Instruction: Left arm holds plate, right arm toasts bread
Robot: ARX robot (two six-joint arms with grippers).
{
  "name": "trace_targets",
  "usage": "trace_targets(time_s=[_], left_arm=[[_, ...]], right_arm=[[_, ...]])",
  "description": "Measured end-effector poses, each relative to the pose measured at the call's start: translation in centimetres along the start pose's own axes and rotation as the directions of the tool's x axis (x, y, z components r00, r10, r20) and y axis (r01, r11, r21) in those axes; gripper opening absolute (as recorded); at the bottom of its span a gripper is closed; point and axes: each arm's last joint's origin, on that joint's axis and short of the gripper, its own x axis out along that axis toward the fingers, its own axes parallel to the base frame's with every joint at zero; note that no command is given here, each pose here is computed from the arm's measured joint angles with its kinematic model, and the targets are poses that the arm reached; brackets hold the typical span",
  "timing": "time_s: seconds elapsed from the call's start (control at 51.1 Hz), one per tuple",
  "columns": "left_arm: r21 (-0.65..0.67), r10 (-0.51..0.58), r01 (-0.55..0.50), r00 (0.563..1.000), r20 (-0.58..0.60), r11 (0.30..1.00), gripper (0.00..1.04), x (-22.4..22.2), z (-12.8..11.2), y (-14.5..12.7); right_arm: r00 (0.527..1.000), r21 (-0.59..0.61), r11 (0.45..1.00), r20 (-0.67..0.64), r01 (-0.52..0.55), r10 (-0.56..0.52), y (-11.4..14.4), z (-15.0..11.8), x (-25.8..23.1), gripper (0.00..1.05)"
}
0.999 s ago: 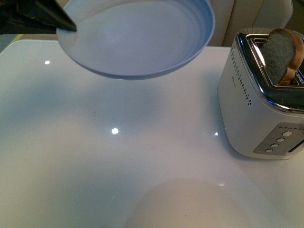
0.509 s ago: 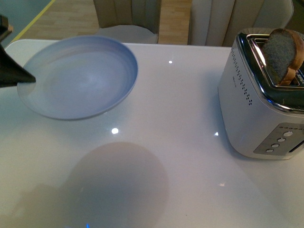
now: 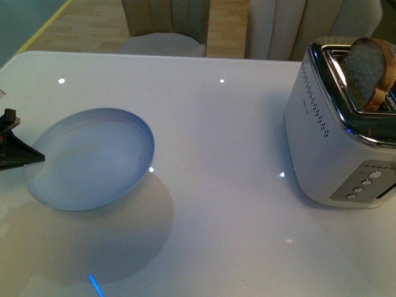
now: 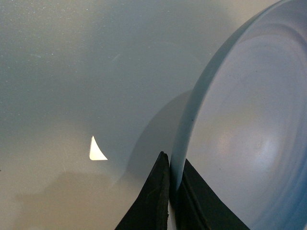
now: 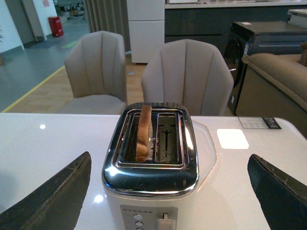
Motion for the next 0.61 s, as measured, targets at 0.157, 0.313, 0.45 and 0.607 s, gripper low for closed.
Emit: trace_targets(time_s=[0.157, 0.313, 0.45, 0.607], left_arm=[[0.004, -0.009, 0.009, 1.0, -0.001, 1.0, 0.03, 0.9, 0.2, 1.3], [0.01, -0.003, 0.003, 1.0, -0.002, 1.0, 0.03, 1.9, 0.7, 2.6], [0.016, 0.012, -0.012, 1.0, -0.007, 1.0, 0.03, 2.6, 0.9, 3.5], [0.028, 0.03, -0.03, 1.0, -0.003, 0.999, 0.03, 3.4, 1.4, 4.4]], right_arm=[[1.0, 0.0, 1.0, 0.0, 0.0, 0.0, 0.0, 0.0, 0.0, 0.96], [1.0, 0.0, 1.0, 0.0, 0.0, 0.0, 0.0, 0.0, 0.0, 0.96], [1.0, 0.0, 1.0, 0.0, 0.0, 0.0, 0.0, 0.0, 0.0, 0.96], [1.0, 0.0, 1.0, 0.0, 0.0, 0.0, 0.0, 0.0, 0.0, 0.96]])
